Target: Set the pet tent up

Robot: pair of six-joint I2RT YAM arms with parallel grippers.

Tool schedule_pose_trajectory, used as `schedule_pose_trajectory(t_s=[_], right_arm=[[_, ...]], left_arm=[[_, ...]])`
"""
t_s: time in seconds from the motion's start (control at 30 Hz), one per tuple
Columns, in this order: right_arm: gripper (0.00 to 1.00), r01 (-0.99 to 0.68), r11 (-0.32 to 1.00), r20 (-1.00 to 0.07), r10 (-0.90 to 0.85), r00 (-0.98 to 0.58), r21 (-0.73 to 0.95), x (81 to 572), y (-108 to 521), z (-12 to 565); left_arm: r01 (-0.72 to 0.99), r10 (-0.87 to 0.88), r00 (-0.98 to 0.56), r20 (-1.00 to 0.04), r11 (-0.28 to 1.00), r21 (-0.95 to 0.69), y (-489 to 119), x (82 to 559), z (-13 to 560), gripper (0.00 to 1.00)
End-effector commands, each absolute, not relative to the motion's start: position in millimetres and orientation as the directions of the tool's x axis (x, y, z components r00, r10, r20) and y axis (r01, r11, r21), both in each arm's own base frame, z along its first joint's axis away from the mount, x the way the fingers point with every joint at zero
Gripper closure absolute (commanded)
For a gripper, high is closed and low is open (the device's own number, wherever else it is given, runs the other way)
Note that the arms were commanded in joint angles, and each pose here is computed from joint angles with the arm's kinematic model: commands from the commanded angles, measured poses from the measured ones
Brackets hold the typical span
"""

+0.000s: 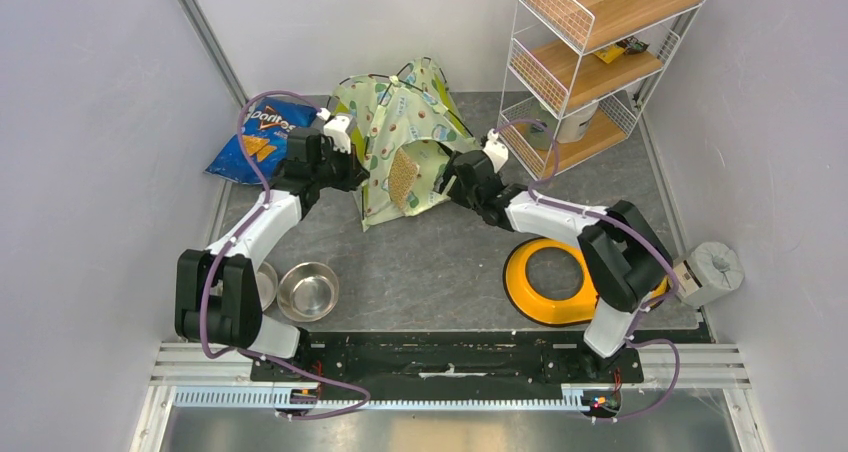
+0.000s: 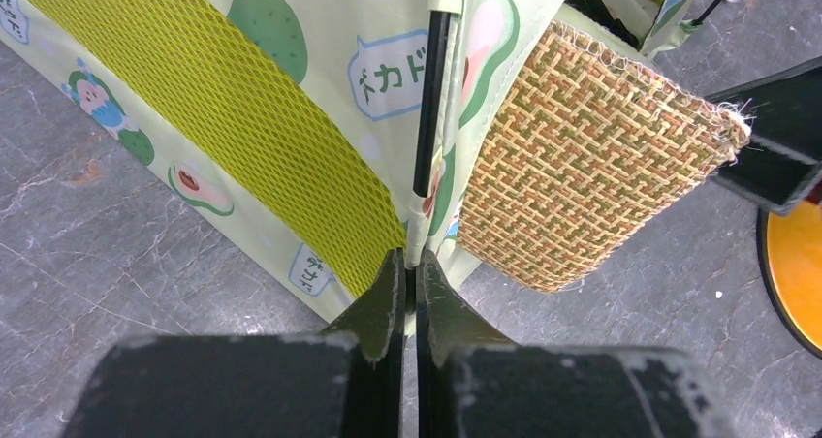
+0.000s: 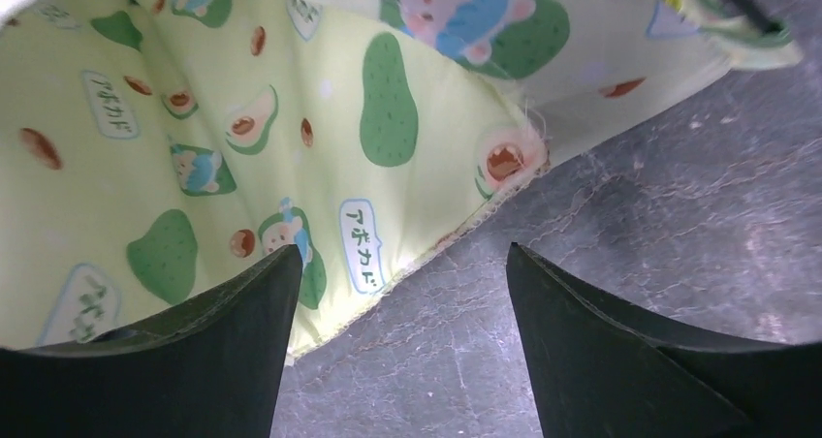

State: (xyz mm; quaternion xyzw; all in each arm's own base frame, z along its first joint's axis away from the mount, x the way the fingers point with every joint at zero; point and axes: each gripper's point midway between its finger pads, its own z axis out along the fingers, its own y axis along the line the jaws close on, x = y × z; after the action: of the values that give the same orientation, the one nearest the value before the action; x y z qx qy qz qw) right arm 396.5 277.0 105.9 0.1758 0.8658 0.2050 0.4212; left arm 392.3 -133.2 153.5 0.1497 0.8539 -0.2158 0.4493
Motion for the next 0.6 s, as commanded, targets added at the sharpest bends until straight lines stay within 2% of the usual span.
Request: schedule_pose_trajectory(t_s=[0.0, 0.17, 0.3, 0.43, 0.57], right_arm=[[0.15, 0.171, 0.794, -0.58, 0.555, -0.596, 0.584, 401, 291, 87], [0.15, 0.188, 0.756, -0.554, 0.603, -0.575, 0.627, 415, 299, 80], [0.22, 0.13, 0.738, -0.581, 0.615, -0.533, 0.662, 430, 307, 87], [0.44, 0.066, 0.729, -0.613, 0.618, -0.493, 0.681, 438, 311, 98], [0.74, -0.013, 0.747, -0.66, 0.579, -0.478, 0.665, 439, 315, 112]], left_arm=[[0.386, -0.01, -0.598, -0.801, 0.873, -0.299, -136, 394, 150, 0.98], [0.384, -0.012, -0.604, -0.797, 0.872, -0.304, -136, 390, 148, 0.98], [0.383, -0.011, -0.608, -0.794, 0.872, -0.305, -136, 388, 147, 0.98], [0.381, -0.004, -0.609, -0.793, 0.876, -0.297, -134, 388, 146, 0.98], [0.378, 0.0, -0.612, -0.791, 0.878, -0.293, -134, 388, 145, 0.98]])
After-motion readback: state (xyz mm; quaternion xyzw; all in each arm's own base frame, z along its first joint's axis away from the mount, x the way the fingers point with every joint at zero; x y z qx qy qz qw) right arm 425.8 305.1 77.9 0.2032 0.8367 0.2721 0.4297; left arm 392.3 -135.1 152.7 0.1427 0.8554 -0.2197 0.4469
